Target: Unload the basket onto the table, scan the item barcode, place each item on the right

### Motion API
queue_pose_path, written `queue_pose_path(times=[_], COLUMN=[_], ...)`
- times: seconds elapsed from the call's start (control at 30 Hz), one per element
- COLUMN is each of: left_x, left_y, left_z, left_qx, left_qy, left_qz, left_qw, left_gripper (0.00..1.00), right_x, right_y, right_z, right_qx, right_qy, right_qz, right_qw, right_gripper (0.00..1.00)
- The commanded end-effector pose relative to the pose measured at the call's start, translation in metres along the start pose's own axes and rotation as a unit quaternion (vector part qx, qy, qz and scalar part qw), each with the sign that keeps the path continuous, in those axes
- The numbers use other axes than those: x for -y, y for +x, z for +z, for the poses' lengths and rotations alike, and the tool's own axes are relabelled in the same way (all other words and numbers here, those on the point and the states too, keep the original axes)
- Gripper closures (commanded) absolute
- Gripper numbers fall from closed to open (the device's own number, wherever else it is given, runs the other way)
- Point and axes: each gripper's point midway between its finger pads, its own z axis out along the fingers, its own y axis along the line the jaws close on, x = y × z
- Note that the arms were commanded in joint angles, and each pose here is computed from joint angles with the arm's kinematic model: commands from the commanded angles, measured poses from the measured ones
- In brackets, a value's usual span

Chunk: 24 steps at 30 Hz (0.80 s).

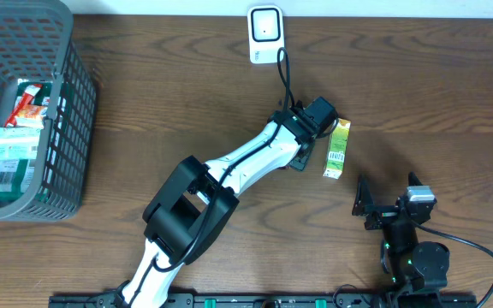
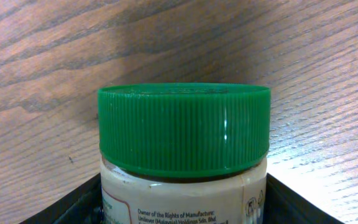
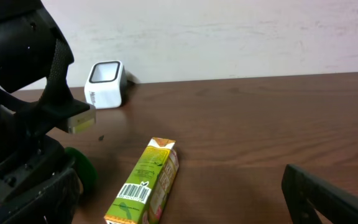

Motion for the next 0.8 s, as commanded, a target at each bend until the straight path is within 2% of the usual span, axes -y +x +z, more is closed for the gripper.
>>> queue_pose_path(times=[0.0, 0.1, 0.27, 0.5, 0.77], left_x=[0.013, 0.030, 0.037, 0.057, 0.054], left_y=[-0.003, -0.009, -0.009, -0.019, -0.024], left_z=[-0.008, -0.019, -0.021, -0.033, -0.033], left_qx=[-0.007, -0.010, -0.029, -0.053, -0.054], left_qy=[0.048, 0.106, 0.146, 0.246, 0.258], left_qz=[-0.030, -0.066, -0.119, -0.172, -0.190], left_qw=[0.998, 0.992, 0.982, 0.952, 0.946], left_gripper=[0.31, 0.31, 0.31, 0.31, 0.31], right_x=[-0.002, -0.002, -0.002, -0.002, -0.002], right_y=[0.000, 0.000, 0.000, 0.001, 0.001], right_z=[0.000, 0.000, 0.000, 0.000, 0.000], right_qx=[0.000, 0.000, 0.000, -0.001, -0.001], right_qy=[-0.004, -0.004, -0.004, -0.004, -0.004], right_qz=[0.006, 0.006, 0.006, 0.006, 0.006], right_qw=[1.000, 1.000, 1.000, 1.000, 1.000], right_gripper=[0.01, 0.01, 0.01, 0.01, 0.01])
